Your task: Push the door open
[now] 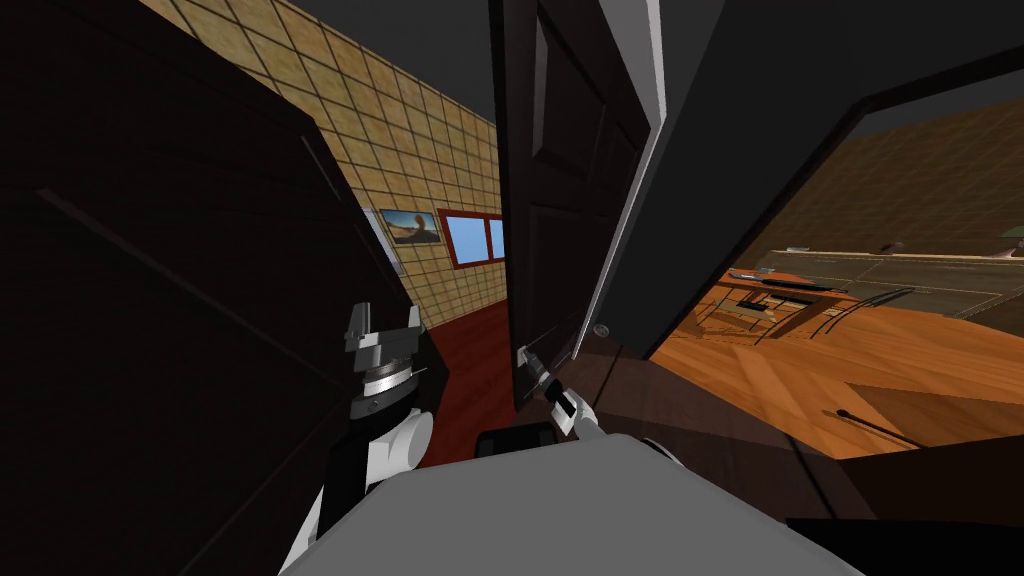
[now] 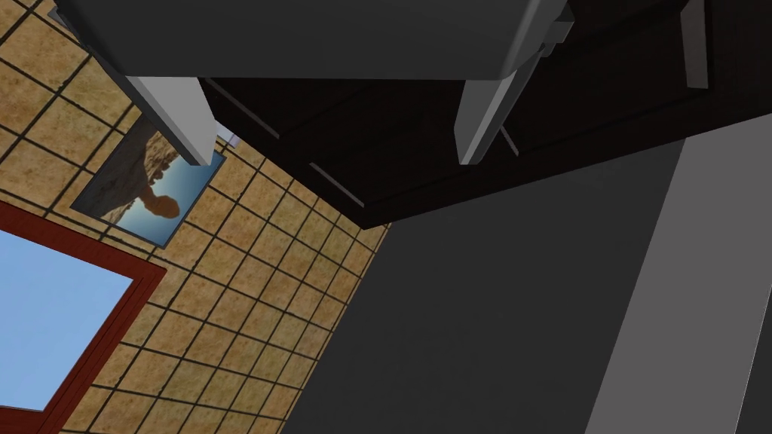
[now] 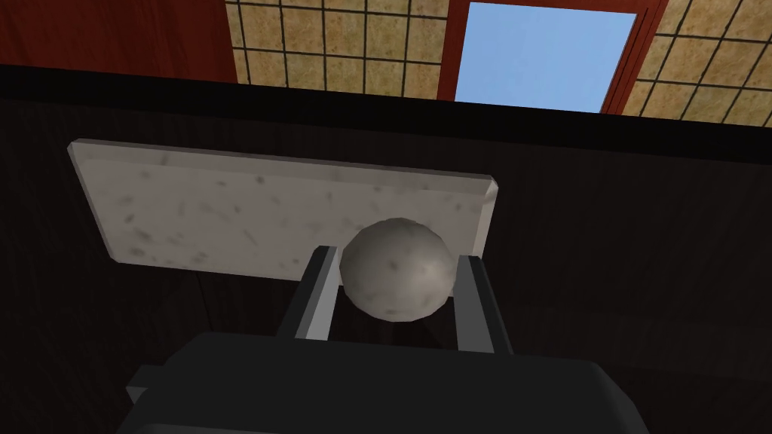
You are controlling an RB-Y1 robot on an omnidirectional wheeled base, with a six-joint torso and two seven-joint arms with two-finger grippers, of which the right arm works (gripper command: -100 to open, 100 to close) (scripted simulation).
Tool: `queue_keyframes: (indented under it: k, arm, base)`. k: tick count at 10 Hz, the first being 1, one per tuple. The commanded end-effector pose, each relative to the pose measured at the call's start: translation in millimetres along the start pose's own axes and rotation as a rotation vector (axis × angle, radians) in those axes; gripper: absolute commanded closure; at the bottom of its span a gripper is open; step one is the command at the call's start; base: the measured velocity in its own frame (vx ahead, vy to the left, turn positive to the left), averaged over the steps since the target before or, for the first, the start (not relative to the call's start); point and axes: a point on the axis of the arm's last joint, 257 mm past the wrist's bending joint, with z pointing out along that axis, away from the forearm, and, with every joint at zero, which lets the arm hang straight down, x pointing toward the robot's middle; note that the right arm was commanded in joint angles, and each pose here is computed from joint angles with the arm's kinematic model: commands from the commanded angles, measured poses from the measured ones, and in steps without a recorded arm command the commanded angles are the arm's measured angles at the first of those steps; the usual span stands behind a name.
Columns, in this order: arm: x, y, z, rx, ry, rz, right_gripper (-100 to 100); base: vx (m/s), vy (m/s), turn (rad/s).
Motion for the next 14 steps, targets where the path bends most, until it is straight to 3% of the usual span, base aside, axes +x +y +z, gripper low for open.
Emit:
queue_keyframes:
  k: [1,5,6,7,14]
  arm:
    - [-17.2,6.2,1.8,-0.017,-0.028,-0.017,100]
    - [-41.0,6.6,-2.3,-0.016,-0.092,-0.035,100]
    - [-40.7,4.3,-3.4,-0.010,-0.092,-0.034,100]
    - [-39.3,4.9,-2.1,-0.016,-0.084,-0.031,-100]
    - [-23.9,8.2,5.0,-0.027,-0.068,0.011,-100]
  base:
    - [0.165,0.118,-0.020]
    - [0.161,0.101,-0.069]
    - [0.138,0.069,-0.025]
    - [-0.086,0.016,-0.032]
    - [-0.209,-0.026,-0.024]
